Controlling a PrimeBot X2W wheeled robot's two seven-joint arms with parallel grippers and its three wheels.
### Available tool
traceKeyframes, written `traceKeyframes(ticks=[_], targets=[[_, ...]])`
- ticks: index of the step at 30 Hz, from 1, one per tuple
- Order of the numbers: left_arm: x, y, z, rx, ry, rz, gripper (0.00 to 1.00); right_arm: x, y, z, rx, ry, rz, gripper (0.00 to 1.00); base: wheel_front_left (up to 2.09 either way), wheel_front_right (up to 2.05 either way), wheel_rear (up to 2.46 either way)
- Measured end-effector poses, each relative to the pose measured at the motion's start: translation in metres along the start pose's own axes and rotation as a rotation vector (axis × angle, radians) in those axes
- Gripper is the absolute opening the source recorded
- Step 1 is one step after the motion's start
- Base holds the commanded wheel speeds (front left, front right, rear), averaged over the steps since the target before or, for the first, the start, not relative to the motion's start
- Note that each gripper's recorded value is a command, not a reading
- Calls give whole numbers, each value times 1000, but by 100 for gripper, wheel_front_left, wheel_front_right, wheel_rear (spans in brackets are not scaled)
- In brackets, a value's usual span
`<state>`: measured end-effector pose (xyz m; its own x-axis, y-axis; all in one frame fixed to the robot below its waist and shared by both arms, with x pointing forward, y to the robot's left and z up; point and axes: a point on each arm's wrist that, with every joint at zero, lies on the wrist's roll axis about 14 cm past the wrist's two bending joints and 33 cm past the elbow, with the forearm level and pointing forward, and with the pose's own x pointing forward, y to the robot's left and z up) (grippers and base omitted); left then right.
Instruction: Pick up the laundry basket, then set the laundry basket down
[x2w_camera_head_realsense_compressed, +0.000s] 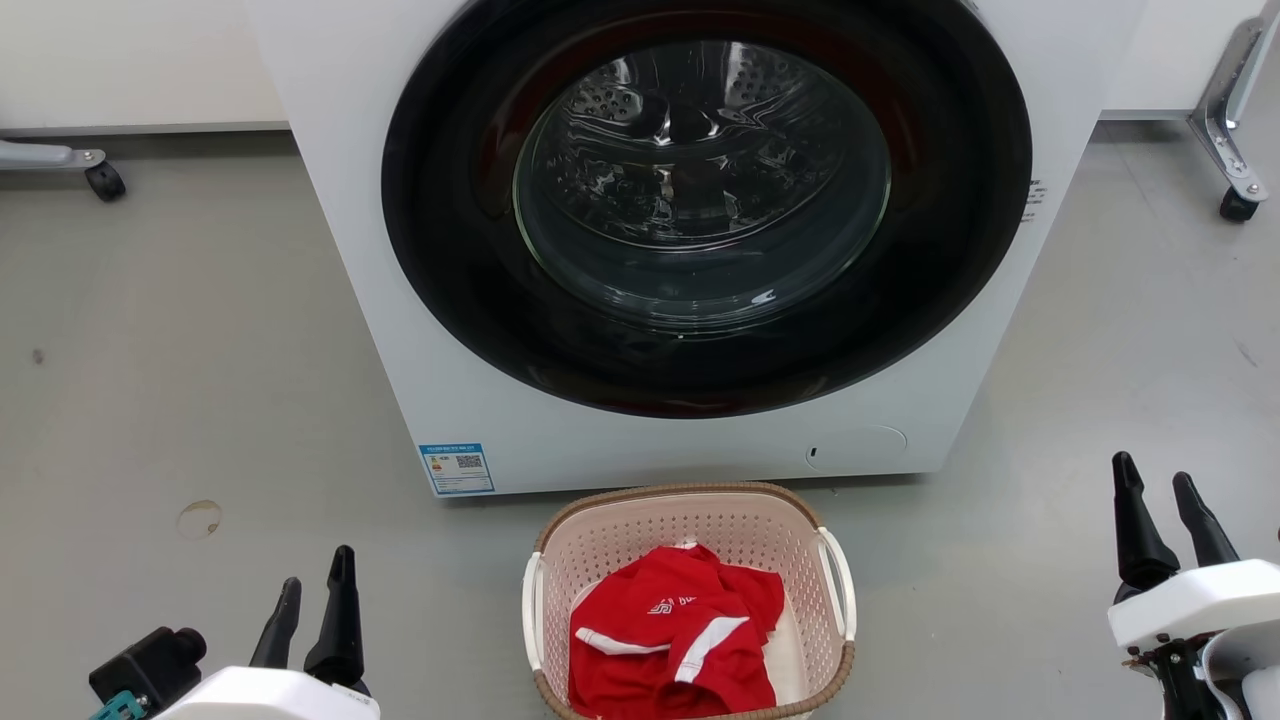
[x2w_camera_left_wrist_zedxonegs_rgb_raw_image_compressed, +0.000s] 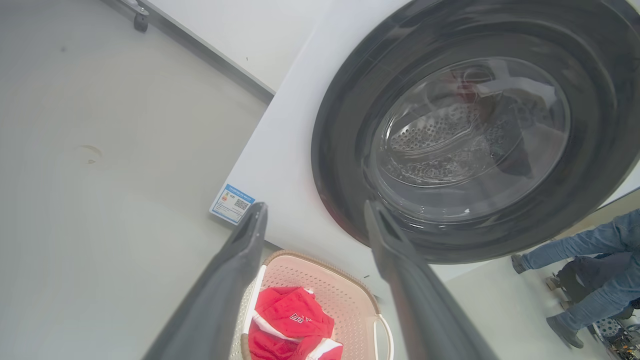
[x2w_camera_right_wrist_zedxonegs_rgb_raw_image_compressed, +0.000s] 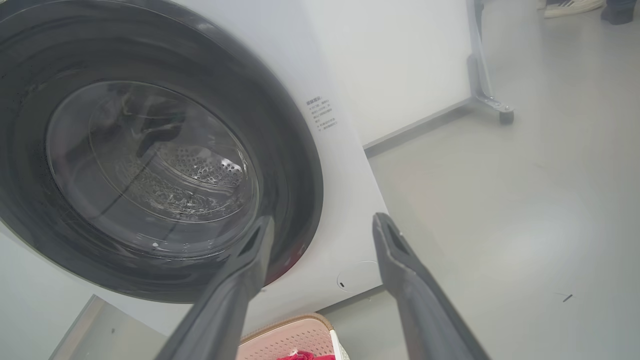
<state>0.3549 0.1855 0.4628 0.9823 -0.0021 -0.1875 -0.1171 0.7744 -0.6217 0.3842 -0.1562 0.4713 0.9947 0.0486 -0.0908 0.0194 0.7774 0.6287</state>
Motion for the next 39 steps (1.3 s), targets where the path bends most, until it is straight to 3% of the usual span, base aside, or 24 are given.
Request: traceKeyframes(ticks=[39], targets=[[-11,-16,7,460,-41,-53,100,7,36,3,-455,-47,160,100,0,0,0]])
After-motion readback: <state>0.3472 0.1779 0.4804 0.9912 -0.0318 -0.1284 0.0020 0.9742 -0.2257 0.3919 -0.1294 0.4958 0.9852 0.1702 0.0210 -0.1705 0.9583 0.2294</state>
